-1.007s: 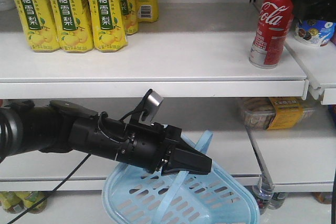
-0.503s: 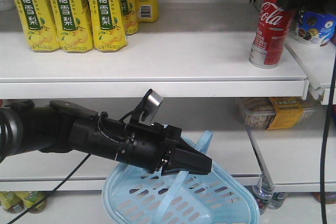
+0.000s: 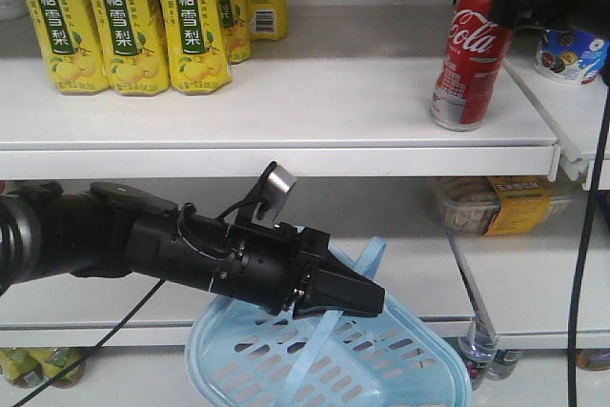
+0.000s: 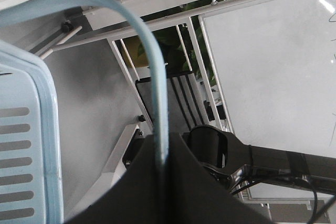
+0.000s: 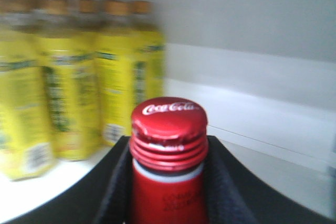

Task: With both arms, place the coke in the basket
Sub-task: 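Lift the bottle off the shelf and lower it toward the basket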

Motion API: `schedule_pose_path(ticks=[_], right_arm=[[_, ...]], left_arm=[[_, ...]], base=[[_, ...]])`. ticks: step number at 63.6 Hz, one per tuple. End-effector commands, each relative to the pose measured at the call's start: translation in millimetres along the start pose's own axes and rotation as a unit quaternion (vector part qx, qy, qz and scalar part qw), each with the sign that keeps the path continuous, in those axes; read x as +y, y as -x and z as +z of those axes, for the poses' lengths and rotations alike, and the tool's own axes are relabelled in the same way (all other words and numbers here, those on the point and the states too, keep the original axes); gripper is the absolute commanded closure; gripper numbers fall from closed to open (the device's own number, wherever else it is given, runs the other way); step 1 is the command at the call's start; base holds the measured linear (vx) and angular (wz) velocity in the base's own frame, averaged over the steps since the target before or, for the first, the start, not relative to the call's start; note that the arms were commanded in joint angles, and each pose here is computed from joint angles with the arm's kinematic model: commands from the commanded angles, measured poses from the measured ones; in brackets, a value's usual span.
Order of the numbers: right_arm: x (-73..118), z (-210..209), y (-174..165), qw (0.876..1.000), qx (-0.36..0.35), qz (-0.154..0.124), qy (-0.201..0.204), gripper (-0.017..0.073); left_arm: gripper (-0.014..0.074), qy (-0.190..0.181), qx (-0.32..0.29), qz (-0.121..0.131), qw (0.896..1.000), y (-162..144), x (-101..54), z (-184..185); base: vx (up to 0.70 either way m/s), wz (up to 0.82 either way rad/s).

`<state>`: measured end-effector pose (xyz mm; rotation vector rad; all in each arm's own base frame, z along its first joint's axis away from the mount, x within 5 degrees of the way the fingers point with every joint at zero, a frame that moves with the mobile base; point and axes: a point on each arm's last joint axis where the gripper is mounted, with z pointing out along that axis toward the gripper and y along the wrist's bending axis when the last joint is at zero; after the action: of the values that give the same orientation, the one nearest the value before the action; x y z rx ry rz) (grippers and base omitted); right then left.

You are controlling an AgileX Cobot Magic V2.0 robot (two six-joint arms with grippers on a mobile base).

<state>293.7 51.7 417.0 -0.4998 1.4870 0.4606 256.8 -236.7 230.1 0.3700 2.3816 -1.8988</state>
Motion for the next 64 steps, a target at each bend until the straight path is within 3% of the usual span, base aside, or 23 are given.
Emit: schedule_pose_path(ticks=[1,5,13,20,26,38,45,57,64], right_arm=[[21.8,-20,36,0.997,-0.056,-0.026,0.049,0.0568],[28.9,-28,41,0.996,-0.054,-0.042,0.056,0.0566],[45.6,-49,54,0.995,-0.048,-0.049,0.068,0.0566],[60.6,-68,62,0.996,-0.029,-0.036,0.081,0.0564],[72.1,-81,60,0.994,0.018,-0.046,0.093,0.0564],[82.3,-95,45,0.988,0.103,-0.030,0.108,0.0564],[82.6,-96,22,0.987,0.125,0.004,0.102,0.0564],[86.6,-96,-30,0.978,0.143,0.095,0.115,0.0564],[87.1,-95,-56,0.972,0.156,0.131,0.114,0.0564]], left_arm=[[0.0599,-0.057,-0.054,0.006,0.997,11,-29.4,-8],[0.0599,-0.057,-0.054,0.006,0.997,11,-29.4,-8],[0.0599,-0.057,-0.054,0.006,0.997,11,-29.4,-8],[0.0599,-0.057,-0.054,0.006,0.997,11,-29.4,-8],[0.0599,-0.057,-0.054,0.006,0.997,11,-29.4,-8],[0.0599,-0.057,-0.054,0.006,0.997,11,-29.4,-8],[0.0599,-0.057,-0.054,0.006,0.997,11,-29.4,-8],[0.0599,-0.057,-0.054,0.006,0.997,11,-29.4,-8],[0.0599,-0.057,-0.054,0.006,0.997,11,-29.4,-8]], base=[[0.00,0.00],[0.00,0.00],[0.00,0.00],[0.00,0.00],[0.00,0.00],[0.00,0.00],[0.00,0.00],[0.00,0.00],[0.00,0.00]])
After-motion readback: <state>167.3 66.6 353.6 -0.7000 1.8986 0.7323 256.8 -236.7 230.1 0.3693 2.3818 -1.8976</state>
